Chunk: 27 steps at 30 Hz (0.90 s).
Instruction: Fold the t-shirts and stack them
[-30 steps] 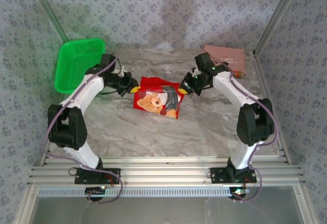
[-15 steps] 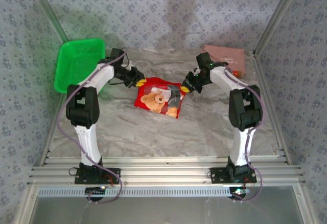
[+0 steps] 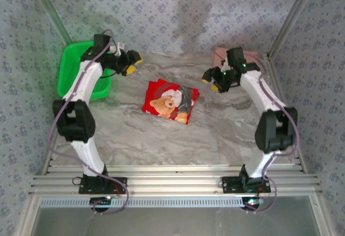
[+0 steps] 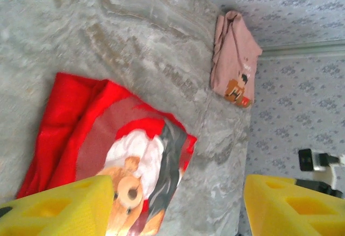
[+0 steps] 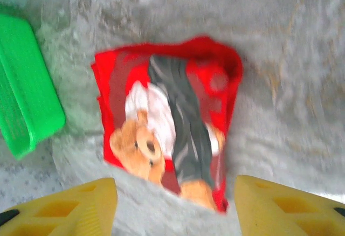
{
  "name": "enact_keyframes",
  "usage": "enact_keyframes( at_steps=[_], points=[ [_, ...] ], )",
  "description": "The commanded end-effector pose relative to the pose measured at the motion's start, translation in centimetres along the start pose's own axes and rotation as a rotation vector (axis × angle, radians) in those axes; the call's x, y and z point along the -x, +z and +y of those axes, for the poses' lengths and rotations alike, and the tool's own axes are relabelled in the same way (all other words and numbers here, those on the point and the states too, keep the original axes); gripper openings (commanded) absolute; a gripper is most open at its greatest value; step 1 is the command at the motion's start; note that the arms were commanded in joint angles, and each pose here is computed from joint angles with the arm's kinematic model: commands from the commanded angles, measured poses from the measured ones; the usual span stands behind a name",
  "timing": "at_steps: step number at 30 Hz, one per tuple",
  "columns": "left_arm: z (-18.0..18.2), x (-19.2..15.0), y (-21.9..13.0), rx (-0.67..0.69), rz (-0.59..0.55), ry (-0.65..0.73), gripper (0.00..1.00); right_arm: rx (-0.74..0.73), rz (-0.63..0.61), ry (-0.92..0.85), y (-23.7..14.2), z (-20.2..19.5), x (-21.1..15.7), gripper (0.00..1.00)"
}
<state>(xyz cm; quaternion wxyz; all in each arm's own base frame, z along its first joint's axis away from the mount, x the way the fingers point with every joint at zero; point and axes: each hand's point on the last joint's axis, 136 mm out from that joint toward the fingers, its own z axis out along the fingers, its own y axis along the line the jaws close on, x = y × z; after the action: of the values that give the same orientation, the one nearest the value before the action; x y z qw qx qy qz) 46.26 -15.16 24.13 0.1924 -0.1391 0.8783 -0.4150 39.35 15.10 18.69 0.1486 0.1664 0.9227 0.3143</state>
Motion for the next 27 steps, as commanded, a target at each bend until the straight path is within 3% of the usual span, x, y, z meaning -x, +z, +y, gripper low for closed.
enact_keyframes(
  at_steps=[1,10,27],
  points=[
    [3.0,-2.3,1.5,0.025,0.022,-0.013,0.65,-0.031,0.078,0.032,2.6,-3.4,-4.4,0.66],
    [6.0,-4.8,6.3,-0.052,0.108,0.022,0.65,0.031,0.102,0.003,10.0,-5.4,-6.6,0.74],
    [13.1,-6.8,11.4,0.052,0.209,-0.040,0.64,0.071,0.158,-0.056,18.3,0.0,-2.8,0.71]
  ],
)
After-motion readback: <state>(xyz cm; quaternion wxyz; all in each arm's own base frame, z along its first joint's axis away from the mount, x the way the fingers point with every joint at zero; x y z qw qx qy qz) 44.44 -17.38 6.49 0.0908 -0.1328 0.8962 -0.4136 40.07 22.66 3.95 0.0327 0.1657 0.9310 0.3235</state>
